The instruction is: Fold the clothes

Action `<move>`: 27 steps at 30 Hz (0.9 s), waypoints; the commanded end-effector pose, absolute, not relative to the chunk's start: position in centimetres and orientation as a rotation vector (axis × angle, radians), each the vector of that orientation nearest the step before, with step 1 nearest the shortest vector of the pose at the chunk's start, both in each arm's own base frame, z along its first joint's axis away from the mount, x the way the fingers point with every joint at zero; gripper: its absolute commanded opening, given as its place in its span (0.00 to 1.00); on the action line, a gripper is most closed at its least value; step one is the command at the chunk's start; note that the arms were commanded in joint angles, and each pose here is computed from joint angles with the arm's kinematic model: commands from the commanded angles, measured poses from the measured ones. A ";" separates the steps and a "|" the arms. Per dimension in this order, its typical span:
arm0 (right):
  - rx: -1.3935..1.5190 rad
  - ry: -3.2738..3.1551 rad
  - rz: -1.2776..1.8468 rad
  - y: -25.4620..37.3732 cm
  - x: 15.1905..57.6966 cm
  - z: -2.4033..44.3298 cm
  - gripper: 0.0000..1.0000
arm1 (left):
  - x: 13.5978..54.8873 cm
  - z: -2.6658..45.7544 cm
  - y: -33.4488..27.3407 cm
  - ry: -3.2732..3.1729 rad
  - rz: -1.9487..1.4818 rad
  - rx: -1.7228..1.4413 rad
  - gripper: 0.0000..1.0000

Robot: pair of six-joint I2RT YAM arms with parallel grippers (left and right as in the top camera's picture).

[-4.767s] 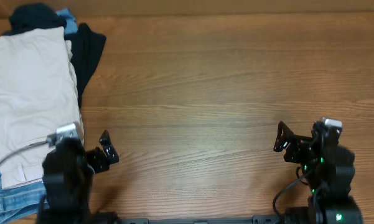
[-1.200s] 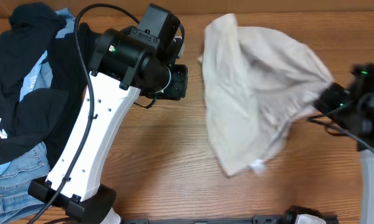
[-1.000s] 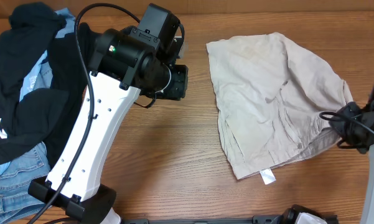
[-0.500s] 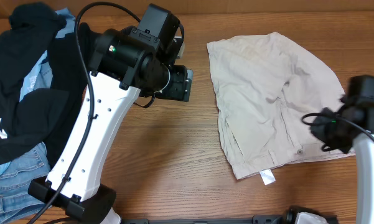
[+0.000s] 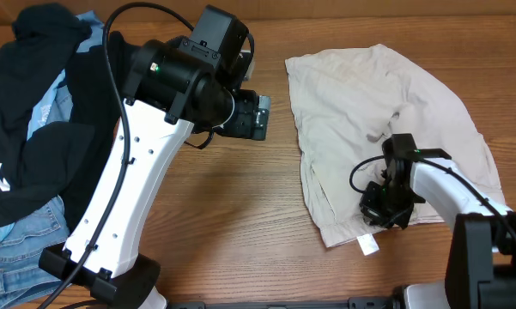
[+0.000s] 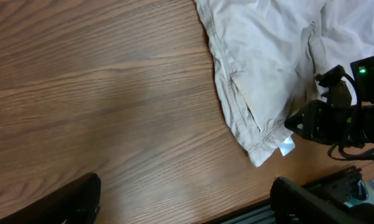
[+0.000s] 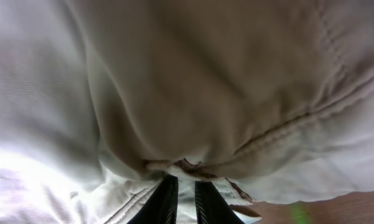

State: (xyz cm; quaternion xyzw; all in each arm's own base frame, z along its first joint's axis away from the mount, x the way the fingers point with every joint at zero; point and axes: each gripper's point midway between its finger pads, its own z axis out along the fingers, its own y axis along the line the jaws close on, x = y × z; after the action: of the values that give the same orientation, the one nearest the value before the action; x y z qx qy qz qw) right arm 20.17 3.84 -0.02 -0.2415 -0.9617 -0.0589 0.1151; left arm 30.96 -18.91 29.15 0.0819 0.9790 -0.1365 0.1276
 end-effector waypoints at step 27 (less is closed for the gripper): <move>-0.671 -3.571 -0.303 3.0 37.6 21.0 0.35 | 31.4 25.8 -15.9 2.946 -0.218 0.181 0.73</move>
State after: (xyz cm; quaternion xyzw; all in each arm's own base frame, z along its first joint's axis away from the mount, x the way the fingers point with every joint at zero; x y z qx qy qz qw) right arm 37.86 7.16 17.37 -0.1816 -0.9537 -0.1406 -0.1942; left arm 31.90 -14.65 28.18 0.0337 0.9886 -0.0859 0.1189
